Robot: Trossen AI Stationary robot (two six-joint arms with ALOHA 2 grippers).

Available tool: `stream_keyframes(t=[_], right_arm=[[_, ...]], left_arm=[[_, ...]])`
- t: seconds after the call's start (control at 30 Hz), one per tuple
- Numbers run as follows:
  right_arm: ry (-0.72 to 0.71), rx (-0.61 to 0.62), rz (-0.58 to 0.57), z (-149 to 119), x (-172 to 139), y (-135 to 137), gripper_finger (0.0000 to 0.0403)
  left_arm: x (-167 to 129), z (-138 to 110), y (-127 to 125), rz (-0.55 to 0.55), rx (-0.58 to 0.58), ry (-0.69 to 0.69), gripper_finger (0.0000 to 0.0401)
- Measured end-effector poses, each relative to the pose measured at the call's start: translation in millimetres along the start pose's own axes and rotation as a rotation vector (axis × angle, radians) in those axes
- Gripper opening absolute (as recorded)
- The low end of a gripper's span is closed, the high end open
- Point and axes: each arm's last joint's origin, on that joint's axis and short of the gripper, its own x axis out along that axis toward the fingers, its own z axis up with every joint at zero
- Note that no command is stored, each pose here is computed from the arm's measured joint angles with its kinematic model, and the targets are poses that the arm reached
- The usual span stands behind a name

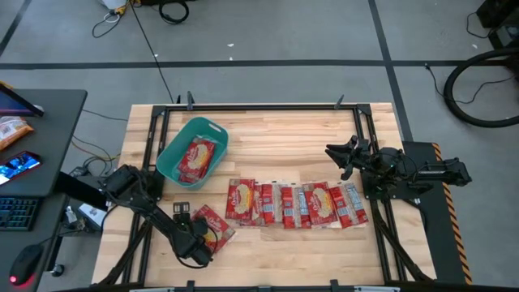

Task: Sort popcorn bags into baskets
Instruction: Put the red popcorn bag into the green bin

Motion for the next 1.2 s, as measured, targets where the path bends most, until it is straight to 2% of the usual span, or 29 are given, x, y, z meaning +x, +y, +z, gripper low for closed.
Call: stream_keyframes(t=[0.27,0.43,0.87,1.2], right_arm=[[0.000,0.000,0.000,0.0,0.0,0.0,0.0115],[0.000,0.000,0.000,0.0,0.0,0.0,0.0115],[0.000,0.000,0.000,0.0,0.0,0.0,0.0115],[0.000,0.000,0.000,0.0,0.0,0.0,0.0115]], left_arm=[[2.7,-3.7,-1.3,0.020,0.002,-0.017,0.0234],[2.3,-7.9,-4.6,0.049,0.013,-0.058,0.0245],[1.8,-5.7,-6.4,0.082,0.021,-0.148,0.0181],[6.7,-4.3,-8.3,0.064,0.065,-0.184,0.0136]])
